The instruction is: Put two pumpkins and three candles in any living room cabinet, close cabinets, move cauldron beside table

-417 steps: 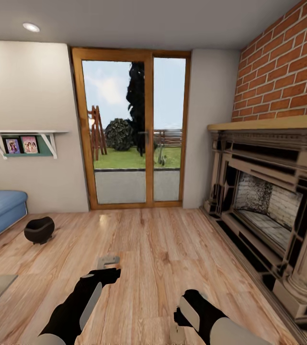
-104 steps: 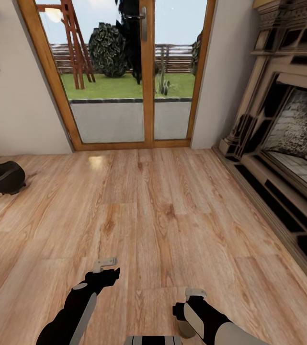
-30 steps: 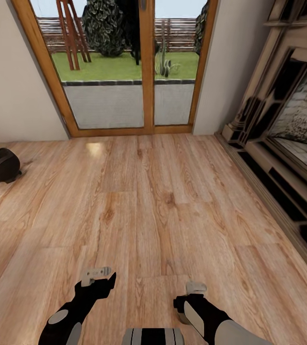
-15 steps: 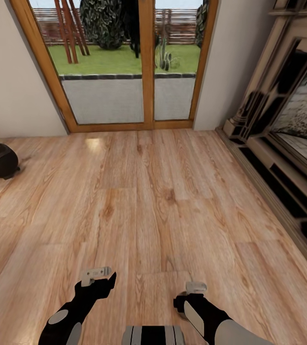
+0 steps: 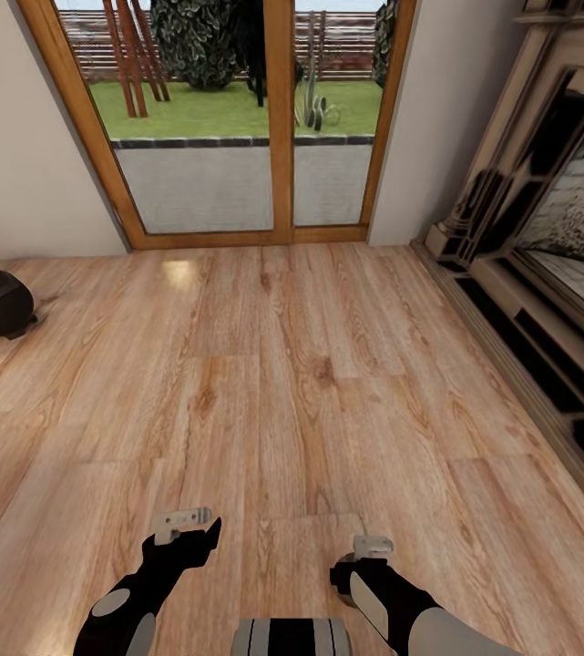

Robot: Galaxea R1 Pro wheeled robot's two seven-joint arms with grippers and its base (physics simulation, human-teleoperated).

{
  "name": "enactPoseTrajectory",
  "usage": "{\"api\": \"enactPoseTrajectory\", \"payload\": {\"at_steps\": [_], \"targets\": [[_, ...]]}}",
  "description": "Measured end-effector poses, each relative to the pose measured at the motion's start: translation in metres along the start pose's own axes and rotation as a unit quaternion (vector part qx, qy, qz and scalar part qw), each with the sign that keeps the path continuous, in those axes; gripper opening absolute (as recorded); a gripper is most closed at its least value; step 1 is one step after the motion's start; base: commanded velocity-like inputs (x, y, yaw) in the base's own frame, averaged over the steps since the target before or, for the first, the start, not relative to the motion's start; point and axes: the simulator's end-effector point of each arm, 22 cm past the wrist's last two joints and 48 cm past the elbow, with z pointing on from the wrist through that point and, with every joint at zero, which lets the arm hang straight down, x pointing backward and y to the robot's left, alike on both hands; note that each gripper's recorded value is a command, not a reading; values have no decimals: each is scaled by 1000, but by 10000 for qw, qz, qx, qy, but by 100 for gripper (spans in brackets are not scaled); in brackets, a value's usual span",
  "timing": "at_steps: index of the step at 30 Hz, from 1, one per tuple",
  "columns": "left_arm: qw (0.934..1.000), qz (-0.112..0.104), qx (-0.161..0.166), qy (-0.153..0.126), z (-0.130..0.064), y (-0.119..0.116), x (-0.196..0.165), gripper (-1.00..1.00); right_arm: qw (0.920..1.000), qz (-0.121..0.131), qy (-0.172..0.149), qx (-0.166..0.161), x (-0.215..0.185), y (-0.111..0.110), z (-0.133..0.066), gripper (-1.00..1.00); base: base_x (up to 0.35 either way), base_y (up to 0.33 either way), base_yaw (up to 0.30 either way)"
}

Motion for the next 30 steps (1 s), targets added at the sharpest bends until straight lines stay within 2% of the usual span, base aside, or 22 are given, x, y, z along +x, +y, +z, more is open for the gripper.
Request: {"api": "enactPoseTrajectory", "payload": {"at_steps": [1,30], "targets": [[10000,1,-1,0,0,0,0,100,10000,0,0,0,0,0,0,-100,0,0,0],[10000,0,6,0,0,-1,0,100,10000,4,-22,8,-1,-1,0,-100,0,0,0]]}}
